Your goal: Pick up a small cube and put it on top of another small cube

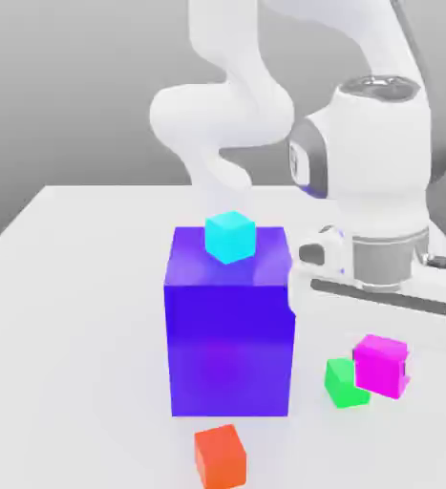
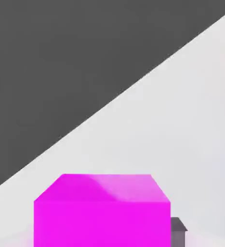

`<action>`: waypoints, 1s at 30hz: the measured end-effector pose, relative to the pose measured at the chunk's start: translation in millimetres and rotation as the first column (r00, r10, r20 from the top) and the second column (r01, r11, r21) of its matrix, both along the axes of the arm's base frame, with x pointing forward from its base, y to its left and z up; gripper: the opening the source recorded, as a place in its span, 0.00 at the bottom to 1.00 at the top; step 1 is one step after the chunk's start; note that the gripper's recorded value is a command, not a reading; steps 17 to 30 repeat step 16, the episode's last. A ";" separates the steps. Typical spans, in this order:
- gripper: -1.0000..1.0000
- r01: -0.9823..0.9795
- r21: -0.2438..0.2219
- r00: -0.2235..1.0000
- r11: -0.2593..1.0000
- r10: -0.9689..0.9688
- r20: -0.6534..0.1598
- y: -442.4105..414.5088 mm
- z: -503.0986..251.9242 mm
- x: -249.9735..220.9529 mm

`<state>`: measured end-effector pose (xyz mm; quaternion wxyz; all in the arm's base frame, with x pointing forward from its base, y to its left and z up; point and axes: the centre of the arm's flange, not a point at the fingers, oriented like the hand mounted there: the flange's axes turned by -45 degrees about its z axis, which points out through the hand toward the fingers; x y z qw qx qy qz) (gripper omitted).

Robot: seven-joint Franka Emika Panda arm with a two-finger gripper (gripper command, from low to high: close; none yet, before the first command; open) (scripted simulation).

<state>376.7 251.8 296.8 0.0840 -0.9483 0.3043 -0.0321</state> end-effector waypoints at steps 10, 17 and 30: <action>0.00 0.313 -0.139 0.939 0.940 -0.328 -0.105 -67.9 -86.1 -37.1; 1.00 0.307 -0.139 0.940 0.942 -0.322 -0.109 -66.8 -117.3 -40.9; 1.00 0.307 -0.139 0.940 0.942 -0.322 -0.109 -66.8 -117.3 -40.9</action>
